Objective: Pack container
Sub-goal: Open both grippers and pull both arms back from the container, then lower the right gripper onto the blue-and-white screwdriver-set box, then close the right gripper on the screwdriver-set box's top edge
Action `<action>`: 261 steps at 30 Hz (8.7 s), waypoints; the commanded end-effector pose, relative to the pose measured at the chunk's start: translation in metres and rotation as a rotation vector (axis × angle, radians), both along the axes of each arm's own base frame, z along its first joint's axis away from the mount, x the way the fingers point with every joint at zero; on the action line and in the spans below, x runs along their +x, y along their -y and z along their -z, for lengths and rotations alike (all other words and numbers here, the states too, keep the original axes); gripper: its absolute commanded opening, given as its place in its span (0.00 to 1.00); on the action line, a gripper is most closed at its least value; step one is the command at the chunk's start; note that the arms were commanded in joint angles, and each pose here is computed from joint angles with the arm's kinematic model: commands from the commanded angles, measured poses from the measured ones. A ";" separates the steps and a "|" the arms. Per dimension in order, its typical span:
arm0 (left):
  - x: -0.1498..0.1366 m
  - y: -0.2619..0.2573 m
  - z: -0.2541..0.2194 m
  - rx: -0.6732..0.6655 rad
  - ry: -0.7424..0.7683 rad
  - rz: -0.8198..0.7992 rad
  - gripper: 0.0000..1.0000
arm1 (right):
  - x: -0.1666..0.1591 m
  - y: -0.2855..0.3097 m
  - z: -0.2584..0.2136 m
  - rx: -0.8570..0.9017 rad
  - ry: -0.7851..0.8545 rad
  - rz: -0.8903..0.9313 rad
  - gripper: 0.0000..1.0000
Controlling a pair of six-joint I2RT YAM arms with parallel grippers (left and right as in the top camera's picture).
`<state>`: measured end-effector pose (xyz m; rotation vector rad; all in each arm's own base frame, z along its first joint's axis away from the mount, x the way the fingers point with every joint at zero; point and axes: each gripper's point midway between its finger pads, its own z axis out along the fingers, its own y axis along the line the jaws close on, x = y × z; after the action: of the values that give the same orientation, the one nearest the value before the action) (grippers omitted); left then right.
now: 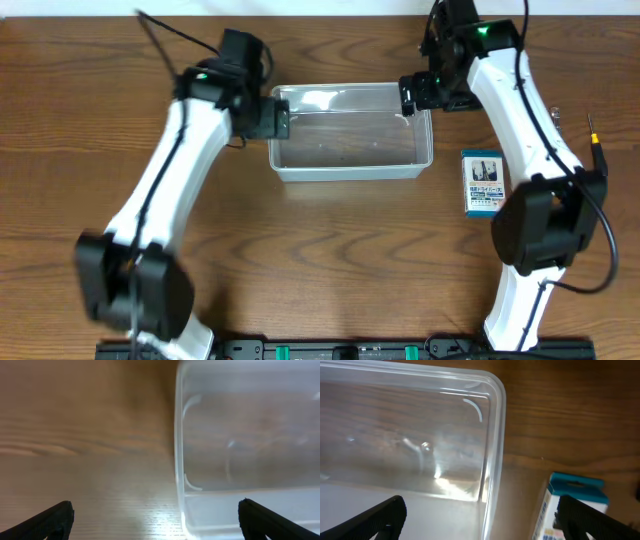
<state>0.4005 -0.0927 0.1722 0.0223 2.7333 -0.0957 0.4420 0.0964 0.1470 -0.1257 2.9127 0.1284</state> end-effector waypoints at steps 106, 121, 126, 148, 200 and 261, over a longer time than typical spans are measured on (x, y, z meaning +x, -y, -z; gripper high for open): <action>-0.067 -0.218 -0.098 0.249 0.158 -0.567 0.98 | -0.118 0.154 0.096 -0.164 -0.162 0.134 0.99; -0.067 -0.218 -0.098 0.249 0.158 -0.567 0.98 | -0.117 0.145 0.097 -0.140 -0.159 0.045 0.99; -0.067 -0.218 -0.098 0.249 0.158 -0.567 0.98 | -0.120 0.145 0.097 -0.142 -0.171 0.025 0.99; -0.067 -0.218 -0.098 0.249 0.158 -0.567 0.98 | -0.107 0.135 0.097 -0.137 -0.122 0.028 0.99; -0.067 -0.218 -0.098 0.249 0.158 -0.567 0.98 | -0.095 0.136 0.149 -0.117 -0.183 0.166 0.99; -0.067 -0.218 -0.098 0.249 0.158 -0.567 0.98 | -0.102 0.129 0.156 -0.129 -0.224 0.238 0.99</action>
<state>0.3344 0.1205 0.2696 -0.6461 2.4715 0.3499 0.3435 -0.0303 -0.0020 0.2111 3.1089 -0.0657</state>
